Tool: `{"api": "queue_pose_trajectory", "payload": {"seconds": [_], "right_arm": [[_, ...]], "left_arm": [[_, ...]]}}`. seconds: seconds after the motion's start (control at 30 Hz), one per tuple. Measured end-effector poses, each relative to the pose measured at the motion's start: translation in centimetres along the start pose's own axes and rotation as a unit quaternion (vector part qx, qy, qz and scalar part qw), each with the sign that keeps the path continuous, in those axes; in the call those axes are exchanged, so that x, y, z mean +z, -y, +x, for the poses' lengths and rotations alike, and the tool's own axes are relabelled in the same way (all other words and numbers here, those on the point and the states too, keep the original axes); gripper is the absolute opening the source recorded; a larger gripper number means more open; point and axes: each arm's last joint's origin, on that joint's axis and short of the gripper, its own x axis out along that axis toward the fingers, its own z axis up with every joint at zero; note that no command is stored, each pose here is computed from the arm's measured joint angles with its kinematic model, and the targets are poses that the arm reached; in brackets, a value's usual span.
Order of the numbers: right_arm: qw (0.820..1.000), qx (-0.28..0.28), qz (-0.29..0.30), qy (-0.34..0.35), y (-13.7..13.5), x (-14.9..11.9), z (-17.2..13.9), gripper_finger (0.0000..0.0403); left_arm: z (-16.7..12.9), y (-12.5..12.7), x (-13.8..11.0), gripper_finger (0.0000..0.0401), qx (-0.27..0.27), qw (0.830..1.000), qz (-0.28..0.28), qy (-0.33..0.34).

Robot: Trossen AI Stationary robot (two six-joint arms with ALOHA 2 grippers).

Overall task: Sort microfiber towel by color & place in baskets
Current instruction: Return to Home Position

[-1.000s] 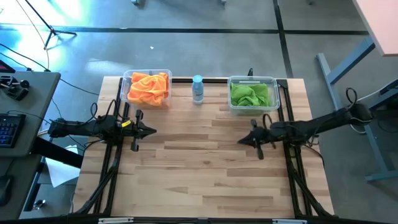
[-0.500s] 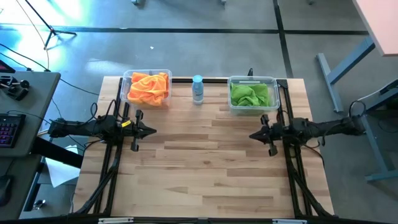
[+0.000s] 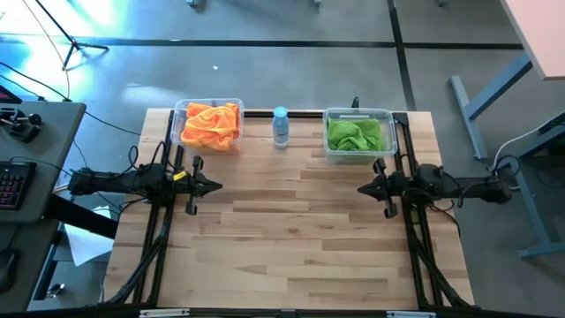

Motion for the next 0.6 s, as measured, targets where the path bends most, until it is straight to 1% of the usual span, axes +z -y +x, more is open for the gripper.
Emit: {"api": "queue_pose_trajectory", "payload": {"seconds": [0.13,0.3,0.37,0.6], "right_arm": [[0.999,-0.010,-0.008,-0.035,0.11,-0.68,-0.02,0.0000],[0.997,-0.064,-0.005,-0.040,0.43,-0.77,-0.04,0.0000],[0.996,-0.078,-0.004,-0.038,0.51,-0.74,-0.05,0.0000],[0.996,-0.081,-0.005,-0.038,0.52,-0.73,-0.05,0.0000]], "left_arm": [[0.00,0.00,0.01,0.0000,0.000,1.000,0.000,0.001],[0.00,0.00,0.00,0.0000,0.000,1.000,0.000,0.000],[0.00,0.00,0.01,0.0000,0.000,1.000,0.000,0.001],[0.00,0.00,0.01,0.0000,0.000,1.000,0.000,0.000]]}}
